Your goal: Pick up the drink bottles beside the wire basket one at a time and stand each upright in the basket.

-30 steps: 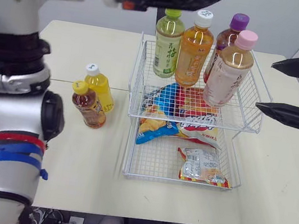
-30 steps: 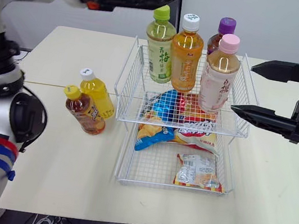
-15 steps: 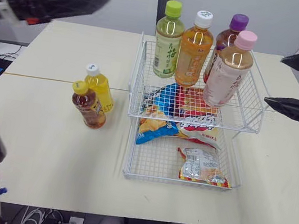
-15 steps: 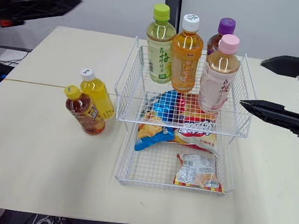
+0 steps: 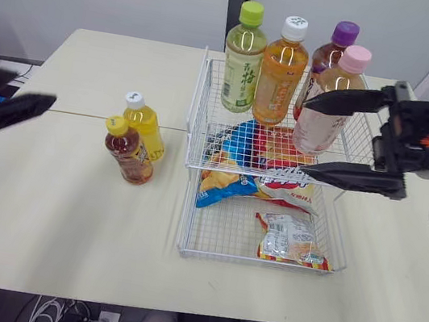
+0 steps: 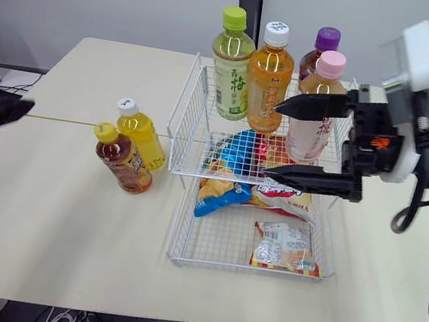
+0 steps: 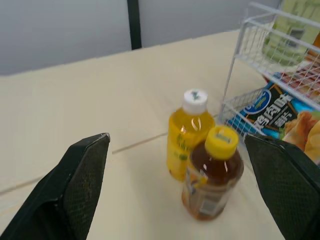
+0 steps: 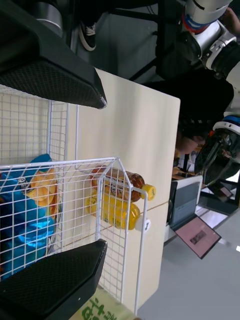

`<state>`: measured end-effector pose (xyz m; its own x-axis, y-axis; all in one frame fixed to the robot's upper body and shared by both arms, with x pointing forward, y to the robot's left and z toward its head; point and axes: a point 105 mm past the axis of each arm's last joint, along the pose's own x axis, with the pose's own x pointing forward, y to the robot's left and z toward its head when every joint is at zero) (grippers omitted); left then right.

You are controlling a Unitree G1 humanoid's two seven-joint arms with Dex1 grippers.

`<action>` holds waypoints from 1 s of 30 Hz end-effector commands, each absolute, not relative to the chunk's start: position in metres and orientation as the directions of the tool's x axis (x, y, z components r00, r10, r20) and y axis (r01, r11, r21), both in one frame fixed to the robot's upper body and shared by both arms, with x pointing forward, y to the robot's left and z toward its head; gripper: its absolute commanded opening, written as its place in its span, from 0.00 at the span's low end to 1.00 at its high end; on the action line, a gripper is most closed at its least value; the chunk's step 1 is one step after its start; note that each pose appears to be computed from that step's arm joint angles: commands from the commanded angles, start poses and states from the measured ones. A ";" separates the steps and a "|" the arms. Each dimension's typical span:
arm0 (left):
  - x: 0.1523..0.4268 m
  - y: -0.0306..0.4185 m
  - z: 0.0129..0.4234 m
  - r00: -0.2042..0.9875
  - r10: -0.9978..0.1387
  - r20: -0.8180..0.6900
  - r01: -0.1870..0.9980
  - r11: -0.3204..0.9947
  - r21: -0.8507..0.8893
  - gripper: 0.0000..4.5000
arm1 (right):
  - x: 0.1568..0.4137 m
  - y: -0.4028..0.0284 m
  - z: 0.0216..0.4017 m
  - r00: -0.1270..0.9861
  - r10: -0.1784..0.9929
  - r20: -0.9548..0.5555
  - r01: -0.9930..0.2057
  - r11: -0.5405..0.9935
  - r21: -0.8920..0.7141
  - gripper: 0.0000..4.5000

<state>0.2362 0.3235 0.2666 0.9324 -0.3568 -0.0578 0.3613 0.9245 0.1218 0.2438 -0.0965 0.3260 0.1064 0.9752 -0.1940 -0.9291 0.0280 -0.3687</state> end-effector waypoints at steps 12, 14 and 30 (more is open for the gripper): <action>0.240 0.263 0.242 0.947 -0.313 0.075 0.309 0.949 0.058 0.99 | 0.239 -0.084 0.328 0.061 0.975 -0.215 -0.922 -0.027 -0.385 1.00; 0.246 0.256 0.242 0.951 -0.289 0.107 0.285 0.957 0.057 0.99 | 0.239 -0.085 0.328 0.061 0.974 -0.219 -0.922 -0.029 -0.386 1.00; 0.297 0.232 0.226 0.976 -0.169 0.135 0.164 0.985 0.045 0.99 | 0.237 -0.089 0.329 0.063 0.970 -0.234 -0.921 -0.034 -0.389 1.00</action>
<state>0.2974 0.2324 0.2161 0.9801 -0.1757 0.0928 0.1745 0.9844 0.0205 0.2440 -0.0868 0.3167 0.0525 0.9689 -0.2417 -0.9438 -0.0310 -0.3291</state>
